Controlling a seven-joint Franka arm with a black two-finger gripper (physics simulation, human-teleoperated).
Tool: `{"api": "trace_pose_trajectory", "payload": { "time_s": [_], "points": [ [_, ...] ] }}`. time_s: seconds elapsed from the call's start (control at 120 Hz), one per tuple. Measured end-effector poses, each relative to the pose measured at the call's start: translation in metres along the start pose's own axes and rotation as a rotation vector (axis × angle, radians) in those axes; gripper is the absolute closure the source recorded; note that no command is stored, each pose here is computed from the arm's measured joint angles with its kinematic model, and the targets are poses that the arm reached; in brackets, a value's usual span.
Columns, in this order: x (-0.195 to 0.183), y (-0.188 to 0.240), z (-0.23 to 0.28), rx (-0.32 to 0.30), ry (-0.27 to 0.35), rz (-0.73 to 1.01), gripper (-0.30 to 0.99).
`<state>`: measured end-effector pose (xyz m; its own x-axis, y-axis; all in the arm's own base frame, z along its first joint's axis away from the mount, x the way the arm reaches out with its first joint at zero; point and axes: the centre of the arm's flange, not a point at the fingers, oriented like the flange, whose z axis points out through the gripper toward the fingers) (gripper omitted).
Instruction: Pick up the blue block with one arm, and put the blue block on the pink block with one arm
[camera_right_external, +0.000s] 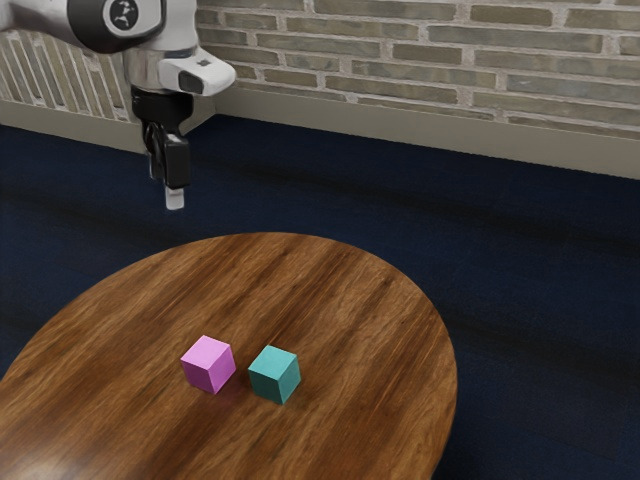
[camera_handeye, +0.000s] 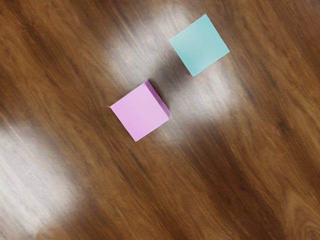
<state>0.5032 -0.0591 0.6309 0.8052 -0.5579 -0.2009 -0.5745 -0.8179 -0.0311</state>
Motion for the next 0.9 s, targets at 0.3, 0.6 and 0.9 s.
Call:
{"api": "trace_pose_trajectory", "payload": {
  "time_s": [0.3, 0.6, 0.9],
  "points": [
    [-0.038, 0.049, 0.020, -0.014, 0.021, 0.196, 0.00],
    [0.021, 0.053, 0.121, -0.108, -0.017, 0.510, 0.00],
    [0.074, 0.034, 0.185, -0.126, 0.008, 0.693, 0.00]
  ]
}}
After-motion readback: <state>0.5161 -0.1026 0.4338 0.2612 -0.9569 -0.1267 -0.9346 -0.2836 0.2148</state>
